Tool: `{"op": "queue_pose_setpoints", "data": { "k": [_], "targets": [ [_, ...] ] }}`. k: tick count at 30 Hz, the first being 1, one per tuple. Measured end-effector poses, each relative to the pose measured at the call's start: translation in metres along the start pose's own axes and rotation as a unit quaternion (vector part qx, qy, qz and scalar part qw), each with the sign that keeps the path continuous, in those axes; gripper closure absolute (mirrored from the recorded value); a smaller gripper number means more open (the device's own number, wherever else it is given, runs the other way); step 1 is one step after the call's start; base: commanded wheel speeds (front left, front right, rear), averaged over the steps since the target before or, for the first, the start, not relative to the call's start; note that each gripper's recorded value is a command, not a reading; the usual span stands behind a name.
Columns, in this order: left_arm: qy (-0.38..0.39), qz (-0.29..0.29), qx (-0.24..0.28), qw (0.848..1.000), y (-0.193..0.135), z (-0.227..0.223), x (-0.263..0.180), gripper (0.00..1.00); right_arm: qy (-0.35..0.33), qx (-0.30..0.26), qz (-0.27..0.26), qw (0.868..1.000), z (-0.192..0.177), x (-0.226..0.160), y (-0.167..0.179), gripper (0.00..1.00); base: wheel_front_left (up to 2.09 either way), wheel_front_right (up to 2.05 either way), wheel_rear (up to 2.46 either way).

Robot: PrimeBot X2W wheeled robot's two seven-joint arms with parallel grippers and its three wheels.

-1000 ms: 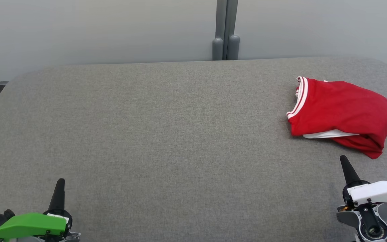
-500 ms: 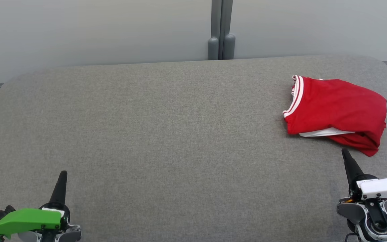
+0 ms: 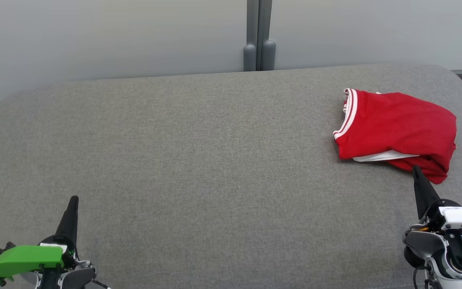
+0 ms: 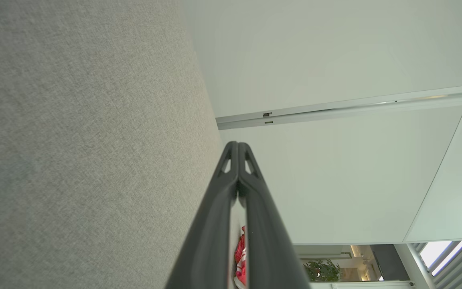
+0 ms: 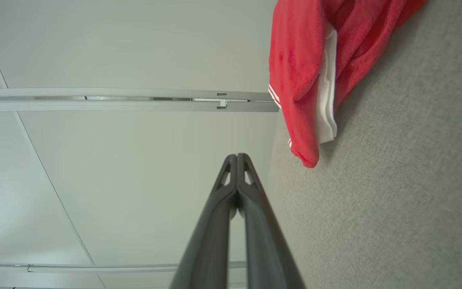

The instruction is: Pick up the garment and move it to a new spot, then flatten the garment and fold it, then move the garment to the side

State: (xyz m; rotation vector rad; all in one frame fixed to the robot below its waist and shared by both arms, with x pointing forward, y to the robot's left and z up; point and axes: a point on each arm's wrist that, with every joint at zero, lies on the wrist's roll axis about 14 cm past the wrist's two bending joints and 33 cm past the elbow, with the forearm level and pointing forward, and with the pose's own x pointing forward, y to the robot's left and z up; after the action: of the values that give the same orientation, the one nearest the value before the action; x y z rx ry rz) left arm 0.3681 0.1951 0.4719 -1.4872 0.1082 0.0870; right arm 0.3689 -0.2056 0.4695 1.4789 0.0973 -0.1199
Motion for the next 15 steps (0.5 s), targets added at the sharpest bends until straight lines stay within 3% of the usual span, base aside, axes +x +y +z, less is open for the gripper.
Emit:
{"op": "queue_pose_setpoints", "data": {
  "k": [7, 15],
  "targets": [
    [0.008, -0.018, -0.037, 0.999, -0.0099, -0.0037, 0.0055, 1.0, -0.005, 0.05, 0.015, 0.999, 0.0011, 0.0014, 0.0068, 1.0, 0.0, 0.0, 0.0],
    [0.008, -0.018, -0.041, 0.999, -0.0101, -0.0039, 0.0055, 1.0, -0.005, 0.05, 0.016, 0.999, 0.0014, 0.0014, 0.0071, 1.0, 0.0, 0.0, 0.0]
  ]
}}
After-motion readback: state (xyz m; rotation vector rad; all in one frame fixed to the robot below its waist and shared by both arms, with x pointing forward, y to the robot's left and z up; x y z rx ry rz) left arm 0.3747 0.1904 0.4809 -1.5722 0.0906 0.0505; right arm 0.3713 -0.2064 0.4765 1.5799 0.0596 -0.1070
